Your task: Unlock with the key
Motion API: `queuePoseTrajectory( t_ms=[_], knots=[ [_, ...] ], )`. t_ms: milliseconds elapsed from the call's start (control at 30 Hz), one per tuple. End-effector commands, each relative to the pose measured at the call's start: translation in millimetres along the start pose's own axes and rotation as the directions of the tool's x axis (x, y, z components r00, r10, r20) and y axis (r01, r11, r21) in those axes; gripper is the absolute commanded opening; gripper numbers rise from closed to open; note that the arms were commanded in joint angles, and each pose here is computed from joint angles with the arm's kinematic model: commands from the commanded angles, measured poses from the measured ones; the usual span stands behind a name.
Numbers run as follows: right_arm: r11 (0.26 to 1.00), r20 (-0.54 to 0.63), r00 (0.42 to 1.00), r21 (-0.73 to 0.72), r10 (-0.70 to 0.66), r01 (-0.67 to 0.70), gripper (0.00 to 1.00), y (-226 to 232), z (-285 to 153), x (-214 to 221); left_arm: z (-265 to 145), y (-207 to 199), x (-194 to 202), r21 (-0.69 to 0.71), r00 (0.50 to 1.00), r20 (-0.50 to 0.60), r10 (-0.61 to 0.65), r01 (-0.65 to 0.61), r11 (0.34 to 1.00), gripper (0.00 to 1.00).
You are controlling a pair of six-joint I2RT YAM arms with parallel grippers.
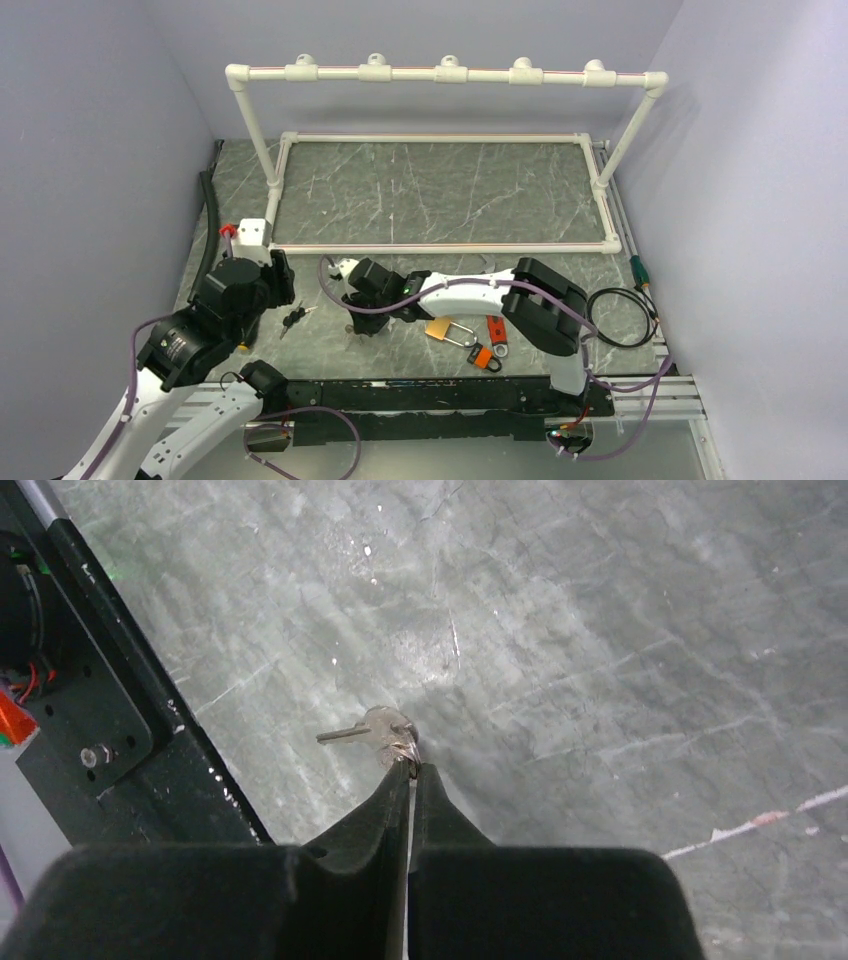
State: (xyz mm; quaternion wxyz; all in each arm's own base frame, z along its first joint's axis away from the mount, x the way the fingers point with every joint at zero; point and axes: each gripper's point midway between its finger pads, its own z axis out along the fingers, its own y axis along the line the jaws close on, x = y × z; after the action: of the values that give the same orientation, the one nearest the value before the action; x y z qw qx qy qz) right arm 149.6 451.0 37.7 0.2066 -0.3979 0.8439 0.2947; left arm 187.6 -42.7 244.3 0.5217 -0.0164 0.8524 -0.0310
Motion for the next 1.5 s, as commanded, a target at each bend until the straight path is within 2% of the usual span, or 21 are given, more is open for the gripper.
queuePoseTrajectory(
  t_ms=[0,233,467,1000,1467],
  knots=[
    [0.999,0.109,0.994,-0.046,-0.019,0.024,0.00,16.6,-23.6,-24.4,-2.7,-24.3,-5.4,0.149,0.999,0.026,0.034,-0.037,0.988,0.55],
    [0.996,0.161,0.986,-0.061,-0.050,0.061,0.00,19.6,-50.1,-23.6,4.6,-51.9,3.8,0.268,0.995,-0.043,0.095,-0.080,0.960,0.55],
    [0.993,0.177,0.982,-0.087,-0.069,0.085,0.00,18.1,-64.0,-11.2,17.8,-66.1,14.3,0.313,0.985,-0.113,0.132,-0.091,0.945,0.55],
    [0.982,0.204,0.975,-0.149,-0.087,0.119,0.00,20.9,-66.8,-11.7,29.6,-73.0,20.1,0.358,0.978,-0.156,0.139,-0.075,0.931,0.55],
    [0.961,0.232,0.965,-0.218,-0.121,0.173,0.00,36.9,-93.1,-12.6,18.5,-86.4,16.1,0.454,0.982,-0.117,0.148,-0.080,0.887,0.56]
  ],
)
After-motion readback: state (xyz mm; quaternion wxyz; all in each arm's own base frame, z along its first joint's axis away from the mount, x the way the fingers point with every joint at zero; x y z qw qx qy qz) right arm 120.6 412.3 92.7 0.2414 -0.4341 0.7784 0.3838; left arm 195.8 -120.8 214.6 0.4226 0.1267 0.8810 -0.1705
